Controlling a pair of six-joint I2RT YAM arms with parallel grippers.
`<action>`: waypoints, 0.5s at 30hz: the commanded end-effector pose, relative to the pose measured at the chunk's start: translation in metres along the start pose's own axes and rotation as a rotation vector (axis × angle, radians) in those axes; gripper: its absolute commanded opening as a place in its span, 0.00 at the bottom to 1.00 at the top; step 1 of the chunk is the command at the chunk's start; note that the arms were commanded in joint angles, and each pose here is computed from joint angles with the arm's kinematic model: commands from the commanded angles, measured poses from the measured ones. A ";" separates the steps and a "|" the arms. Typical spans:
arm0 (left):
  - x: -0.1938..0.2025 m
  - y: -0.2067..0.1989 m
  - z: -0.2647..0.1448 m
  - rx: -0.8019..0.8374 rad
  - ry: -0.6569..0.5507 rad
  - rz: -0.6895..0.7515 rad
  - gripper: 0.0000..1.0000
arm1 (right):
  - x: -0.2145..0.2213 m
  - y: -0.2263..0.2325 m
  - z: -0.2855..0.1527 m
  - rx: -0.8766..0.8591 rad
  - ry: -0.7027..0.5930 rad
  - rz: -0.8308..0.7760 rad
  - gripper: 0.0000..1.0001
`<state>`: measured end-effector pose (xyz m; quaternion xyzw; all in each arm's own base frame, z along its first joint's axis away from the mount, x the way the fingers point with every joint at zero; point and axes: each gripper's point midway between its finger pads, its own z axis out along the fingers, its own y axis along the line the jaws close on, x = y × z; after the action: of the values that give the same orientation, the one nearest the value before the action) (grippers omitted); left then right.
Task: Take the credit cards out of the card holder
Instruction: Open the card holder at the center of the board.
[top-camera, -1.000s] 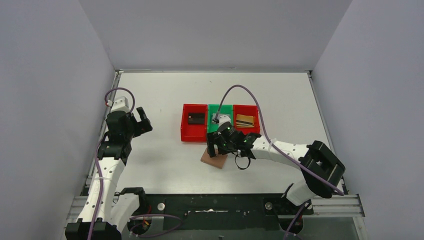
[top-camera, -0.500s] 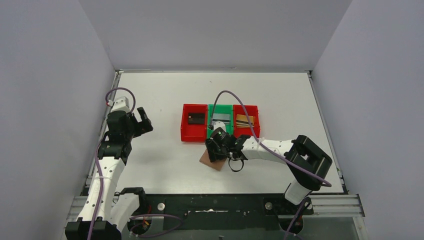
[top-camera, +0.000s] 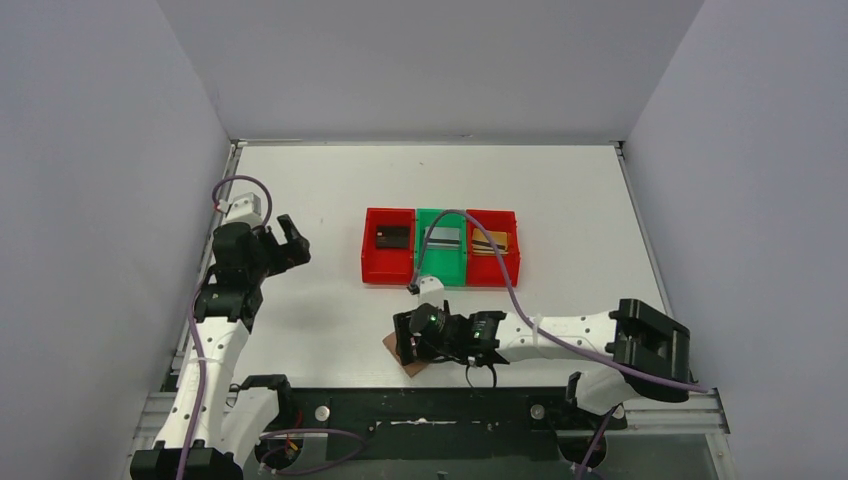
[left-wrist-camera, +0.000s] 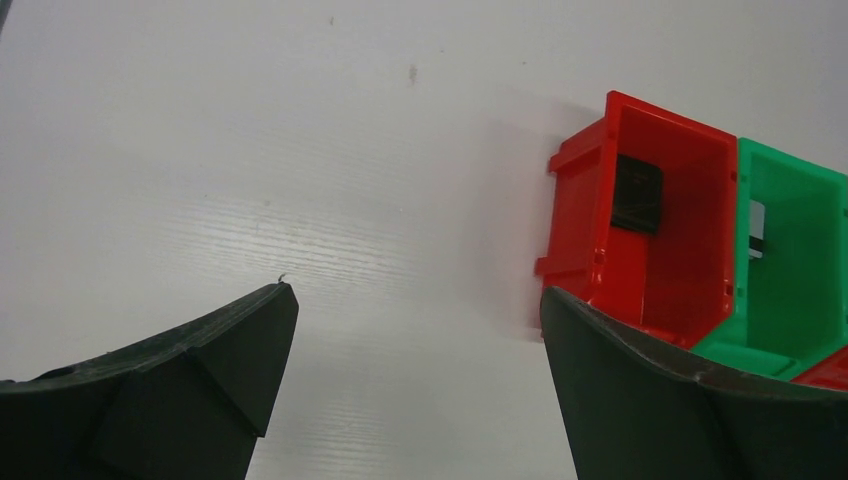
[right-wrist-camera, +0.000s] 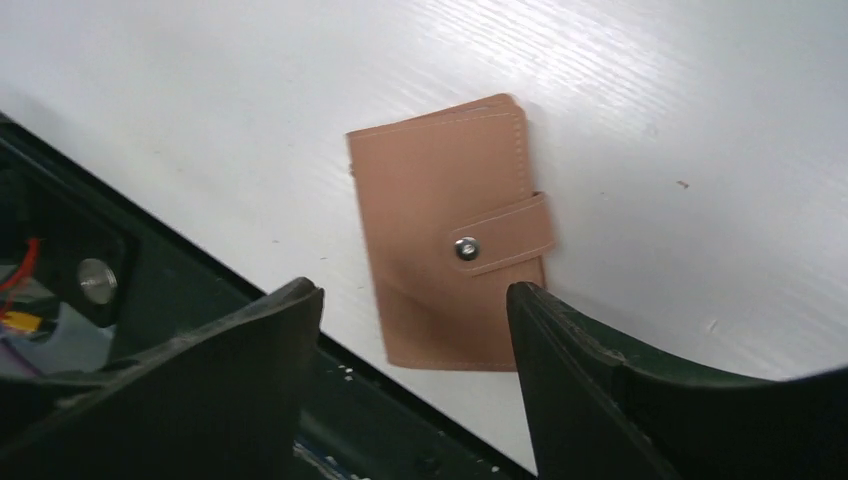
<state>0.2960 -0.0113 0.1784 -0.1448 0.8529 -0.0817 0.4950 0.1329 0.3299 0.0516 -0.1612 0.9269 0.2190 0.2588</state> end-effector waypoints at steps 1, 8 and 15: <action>-0.004 -0.026 -0.009 0.136 0.001 -0.058 0.97 | -0.037 0.012 -0.019 0.008 -0.222 0.077 0.75; 0.025 -0.045 -0.026 0.234 0.107 -0.199 0.97 | -0.032 -0.015 -0.009 0.116 -0.240 -0.011 0.81; 0.046 -0.068 -0.041 0.362 0.193 -0.342 0.93 | -0.018 -0.016 0.007 0.149 -0.181 -0.142 0.67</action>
<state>0.2594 -0.0675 0.1740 -0.1771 0.8445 -0.2514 0.4384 0.1484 0.3139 0.0462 -0.1601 0.9139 0.1593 0.3373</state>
